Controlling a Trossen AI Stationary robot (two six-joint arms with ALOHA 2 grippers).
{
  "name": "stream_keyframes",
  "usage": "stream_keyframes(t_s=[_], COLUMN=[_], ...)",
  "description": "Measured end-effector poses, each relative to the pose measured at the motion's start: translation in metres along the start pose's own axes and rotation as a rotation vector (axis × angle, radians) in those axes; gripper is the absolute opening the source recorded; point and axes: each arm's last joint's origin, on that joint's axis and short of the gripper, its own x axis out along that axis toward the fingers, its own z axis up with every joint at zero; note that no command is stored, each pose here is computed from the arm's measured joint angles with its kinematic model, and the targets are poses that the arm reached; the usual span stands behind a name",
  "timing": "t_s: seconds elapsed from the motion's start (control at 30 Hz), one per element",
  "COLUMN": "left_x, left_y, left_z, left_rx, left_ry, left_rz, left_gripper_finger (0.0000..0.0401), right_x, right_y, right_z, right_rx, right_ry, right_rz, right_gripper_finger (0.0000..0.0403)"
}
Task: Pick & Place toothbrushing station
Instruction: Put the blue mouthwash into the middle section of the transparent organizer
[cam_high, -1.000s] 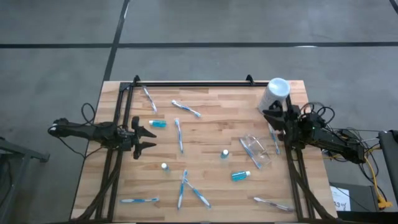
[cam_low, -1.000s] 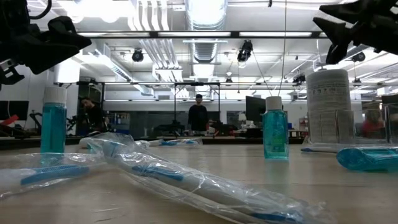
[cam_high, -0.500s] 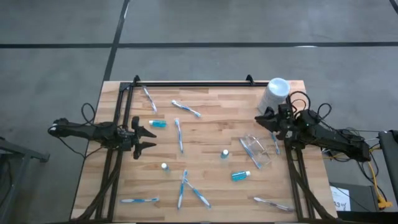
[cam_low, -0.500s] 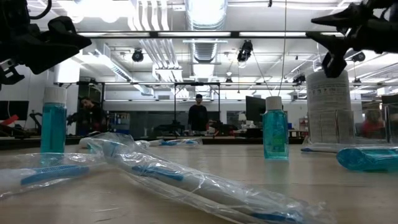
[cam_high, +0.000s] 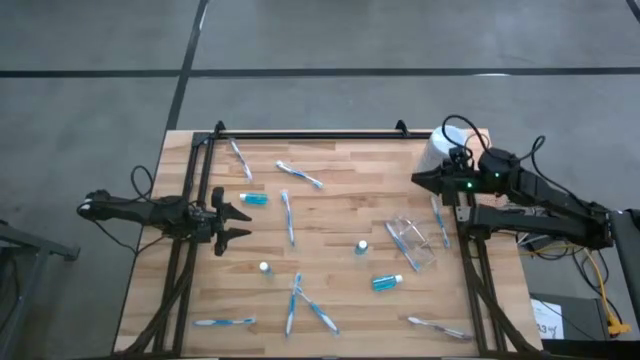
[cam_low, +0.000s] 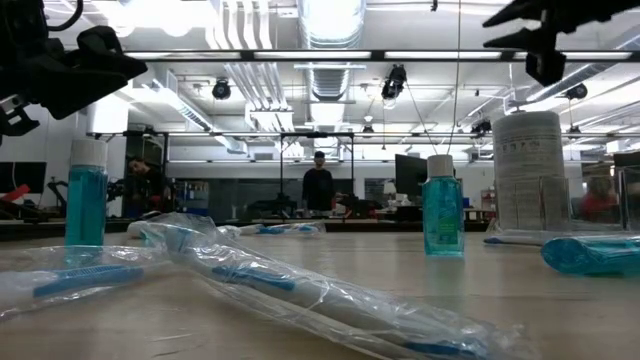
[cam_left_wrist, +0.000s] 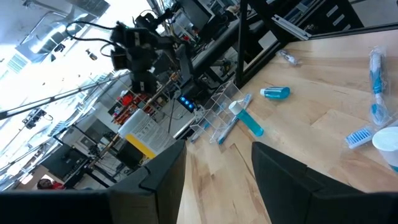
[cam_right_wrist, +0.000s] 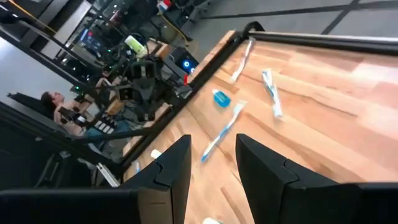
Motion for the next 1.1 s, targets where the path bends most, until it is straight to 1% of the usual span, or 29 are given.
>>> stream_keyframes(t_s=[0.1, 0.23, 0.43, 0.53, 0.9, 1.1], left_x=[0.0, 0.0, 0.0, 0.0, 0.0, 0.0], left_y=[0.0, 0.0, 0.0, 0.0, 0.0, 0.0], left_z=[0.0, 0.0, 0.0, 0.0, 0.0, 0.0], left_rx=[0.0, 0.0, 0.0, 0.0, 0.0, 0.0], left_ry=[-0.001, -0.001, 0.0, 0.0, 0.0, 0.0], left_rz=[0.0, -0.001, 0.0, 0.0, 0.0, 0.0], left_gripper_finger=[0.0188, 0.0188, 0.0188, 0.0188, 0.0188, 0.0188], right_x=[0.003, 0.004, 0.011, 0.014, 0.028, 0.033], right_y=[0.009, 0.021, 0.032, 0.037, 0.049, 0.053], right_z=[0.01, 0.023, 0.036, 0.042, 0.058, 0.064], right_rx=[-0.006, 0.009, -0.077, -0.101, -0.103, -0.136], right_ry=[0.009, -0.009, -0.016, -0.015, -0.006, -0.004], right_rz=[-0.009, 0.008, 0.013, 0.013, 0.006, 0.004], right_gripper_finger=[0.0123, 0.0123, 0.0123, 0.0123, 0.0123, 0.0123])
